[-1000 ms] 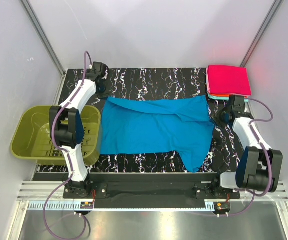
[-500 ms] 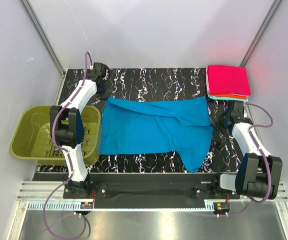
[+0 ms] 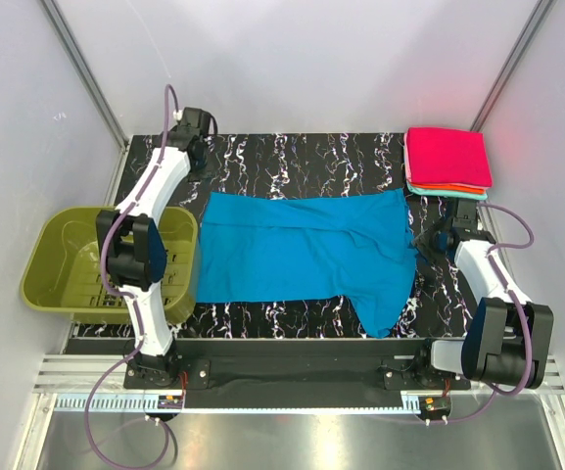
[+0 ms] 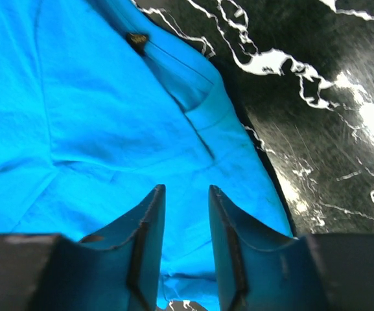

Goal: Fold and stack the t-shirts
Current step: Fold the tshirt

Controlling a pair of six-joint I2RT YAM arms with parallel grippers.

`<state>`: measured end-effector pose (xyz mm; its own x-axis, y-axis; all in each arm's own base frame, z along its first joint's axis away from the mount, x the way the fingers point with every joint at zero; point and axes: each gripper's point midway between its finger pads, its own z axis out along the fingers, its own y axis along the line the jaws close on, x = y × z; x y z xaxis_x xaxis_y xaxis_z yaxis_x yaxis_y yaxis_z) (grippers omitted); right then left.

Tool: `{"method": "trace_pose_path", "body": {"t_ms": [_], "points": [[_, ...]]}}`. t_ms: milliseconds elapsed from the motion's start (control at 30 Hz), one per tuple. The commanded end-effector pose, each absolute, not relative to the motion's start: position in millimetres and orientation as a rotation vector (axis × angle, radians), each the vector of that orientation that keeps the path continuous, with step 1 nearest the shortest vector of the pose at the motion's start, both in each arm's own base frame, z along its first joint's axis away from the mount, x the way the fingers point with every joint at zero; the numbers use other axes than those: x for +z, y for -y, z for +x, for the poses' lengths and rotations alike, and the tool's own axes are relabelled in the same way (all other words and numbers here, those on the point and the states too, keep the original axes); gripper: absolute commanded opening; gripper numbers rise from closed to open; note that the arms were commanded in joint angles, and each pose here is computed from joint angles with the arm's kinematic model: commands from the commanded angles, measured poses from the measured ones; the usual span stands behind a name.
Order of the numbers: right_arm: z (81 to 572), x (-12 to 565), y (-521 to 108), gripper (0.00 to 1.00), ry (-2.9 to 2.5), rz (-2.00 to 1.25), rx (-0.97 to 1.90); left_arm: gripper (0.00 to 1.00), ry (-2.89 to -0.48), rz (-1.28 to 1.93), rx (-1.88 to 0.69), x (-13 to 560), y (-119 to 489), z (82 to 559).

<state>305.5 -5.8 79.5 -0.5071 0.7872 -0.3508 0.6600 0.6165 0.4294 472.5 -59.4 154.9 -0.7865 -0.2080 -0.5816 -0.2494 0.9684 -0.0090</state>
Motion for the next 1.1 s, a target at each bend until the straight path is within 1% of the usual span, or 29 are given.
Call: {"method": "trace_pose_path", "body": {"t_ms": [0, 33, 67, 100, 133, 200, 233, 300, 367, 400, 433, 467, 500, 600, 733, 833, 933, 1067], "points": [[310.3, 92.4, 4.8, 0.42, -2.326, 1.105, 0.343, 0.28, -2.411, -0.23, -0.009, 200.8, 92.5, 475.9], [315.9, 95.2, 6.0, 0.45, -2.327, 1.09, 0.341, 0.28, -2.415, -0.199, -0.05, 202.0, 108.2, 473.3], [319.9, 97.0, 4.9, 0.46, -2.334, 1.072, 0.352, 0.28, -2.427, -0.164, -0.118, 202.9, 122.9, 469.6], [327.8, 102.3, 5.0, 0.46, -2.332, 1.047, 0.362, 0.28, -2.438, -0.132, -0.148, 201.6, 137.6, 464.4], [329.9, 93.2, 4.5, 0.47, -2.374, 1.028, 0.356, 0.28, -2.458, -0.126, -0.174, 195.7, 147.1, 458.8], [339.1, 92.3, 5.7, 0.47, -2.388, 1.012, 0.358, 0.28, -2.482, -0.034, -0.259, 190.3, 181.3, 444.0], [341.3, 81.2, 6.1, 0.47, -2.422, 1.026, 0.352, 0.28, -2.508, -0.005, -0.269, 181.2, 191.2, 435.2], [348.2, 78.1, 2.5, 0.45, -2.438, 1.037, 0.388, 0.28, -2.526, 0.069, -0.301, 173.8, 216.5, 419.4], [348.5, 66.1, -2.7, 0.42, -2.463, 1.094, 0.419, 0.29, -2.56, 0.087, -0.332, 158.2, 229.2, 406.1], [344.6, 59.4, -2.4, 0.41, -2.476, 1.119, 0.406, 0.29, -2.564, 0.1, -0.353, 155.8, 235.6, 399.7], [341.7, 54.5, 0.4, 0.41, -2.475, 1.149, 0.382, 0.29, -2.601, 0.078, -0.346, 140.0, 234.7, 390.2], [337.7, 49.0, 7.8, 0.41, -2.471, 1.169, 0.317, 0.29, -2.596, 0.09, -0.404, 139.4, 243.1, 385.8], [331.2, 42.6, 10.4, 0.41, -2.477, 1.188, 0.284, 0.29, -2.634, 0.098, -0.391, 122.9, 242.8, 373.6], [318.8, 29.5, 21.9, 0.41, -2.482, 1.225, 0.173, 0.3, -2.673, 0.093, -0.346, 98.5, 241.0, 360.1], [296.8, 12.8, 43.8, 0.41, -2.481, 1.326, 0.051, 0.28, -2.759, 0.066, -0.142, 50.2, 219.2, 331.1], [280.3, 8.4, 62.3, 0.41, -2.488, 1.397, 0.018, 0.28, -2.786, 0.058, -0.038, 30.3, 210.4, 310.5], [268.2, 6.1, 72.9, 0.41, -2.488, 1.459, 0.013, 0.28, -2.782, 0.054, 0.024, 23.1, 207.5, 293.9], [255.8, 11.0, 84.1, 0.41, -2.47, 1.489, -0.044, 0.3, -2.743, 0.053, 0.06, 28.5, 207.6, 281.1]]}}
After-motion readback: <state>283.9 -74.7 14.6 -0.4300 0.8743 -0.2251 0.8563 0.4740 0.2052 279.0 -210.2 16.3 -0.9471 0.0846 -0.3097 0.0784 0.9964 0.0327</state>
